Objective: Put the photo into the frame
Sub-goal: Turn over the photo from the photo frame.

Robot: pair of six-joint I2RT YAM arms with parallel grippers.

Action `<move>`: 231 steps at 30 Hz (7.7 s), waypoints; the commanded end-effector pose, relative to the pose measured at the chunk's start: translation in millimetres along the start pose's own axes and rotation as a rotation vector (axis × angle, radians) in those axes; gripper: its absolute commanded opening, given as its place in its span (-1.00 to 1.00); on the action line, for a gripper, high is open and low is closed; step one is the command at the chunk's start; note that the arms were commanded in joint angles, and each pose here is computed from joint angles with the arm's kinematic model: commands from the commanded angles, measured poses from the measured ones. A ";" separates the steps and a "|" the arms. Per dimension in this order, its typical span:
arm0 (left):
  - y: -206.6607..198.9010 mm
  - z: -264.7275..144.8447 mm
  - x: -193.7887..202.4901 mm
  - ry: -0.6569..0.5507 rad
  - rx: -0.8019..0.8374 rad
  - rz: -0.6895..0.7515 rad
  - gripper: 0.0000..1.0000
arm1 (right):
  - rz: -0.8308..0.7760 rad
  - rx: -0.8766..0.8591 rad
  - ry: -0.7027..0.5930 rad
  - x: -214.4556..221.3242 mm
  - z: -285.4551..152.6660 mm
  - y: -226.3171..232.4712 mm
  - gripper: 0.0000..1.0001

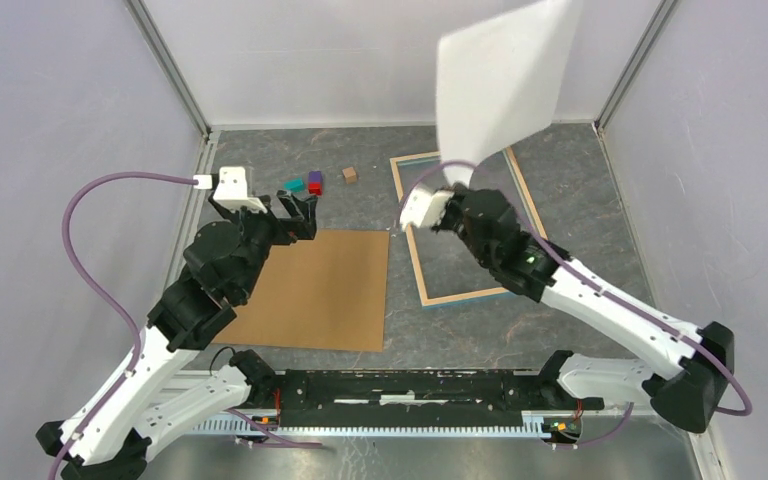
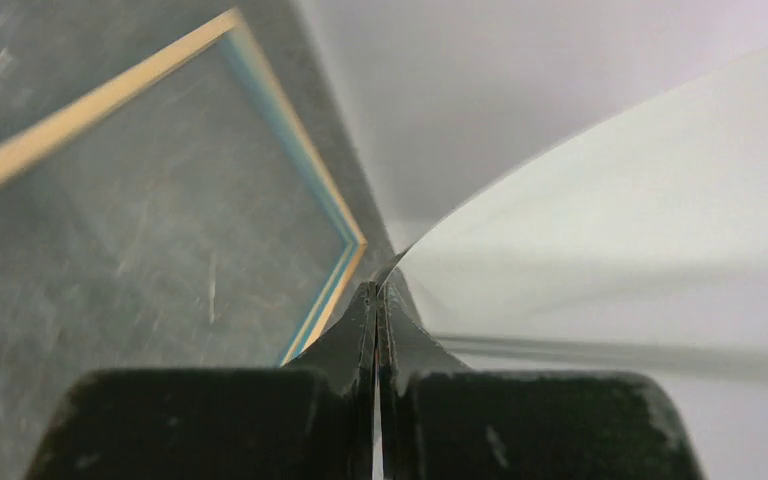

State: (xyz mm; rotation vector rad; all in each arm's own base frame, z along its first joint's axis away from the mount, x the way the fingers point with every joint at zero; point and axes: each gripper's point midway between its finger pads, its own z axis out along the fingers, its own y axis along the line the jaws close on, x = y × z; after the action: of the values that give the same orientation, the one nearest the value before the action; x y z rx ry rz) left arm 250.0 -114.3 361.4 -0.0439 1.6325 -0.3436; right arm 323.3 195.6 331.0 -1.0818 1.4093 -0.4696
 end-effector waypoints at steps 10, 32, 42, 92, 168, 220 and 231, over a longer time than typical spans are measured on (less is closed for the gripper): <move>7.1 -2.7 -18.6 -0.076 -0.038 -0.052 1.00 | -0.398 -0.569 -0.135 99.6 -19.0 209.7 -1.00; -4.9 5.2 -6.5 -0.029 0.003 -0.062 1.00 | -0.389 -0.533 0.219 181.0 -65.8 193.0 -0.92; -10.2 7.8 -2.4 -0.012 0.022 -0.067 1.00 | 0.061 -0.470 0.003 110.5 -78.2 168.0 0.96; -23.1 23.0 20.8 0.081 0.054 -0.073 1.00 | 2.016 0.095 0.243 173.4 -62.5 225.7 0.46; -32.9 22.4 24.5 0.102 0.100 -0.099 1.00 | 0.989 0.472 0.657 276.5 -84.5 77.2 -1.00; -31.5 30.6 33.8 0.128 0.082 -0.086 1.00 | 1.122 0.562 0.184 248.1 -25.8 59.8 -1.00; -34.1 32.7 37.1 0.143 0.091 -0.094 1.00 | 1.167 0.389 0.211 254.6 -42.0 115.7 -1.00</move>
State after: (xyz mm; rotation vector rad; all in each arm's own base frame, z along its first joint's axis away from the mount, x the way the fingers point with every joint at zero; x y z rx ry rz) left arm 270.7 -156.1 320.6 0.0197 1.7863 -0.4324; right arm 293.3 19.4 108.8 0.2395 1.7422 -0.0286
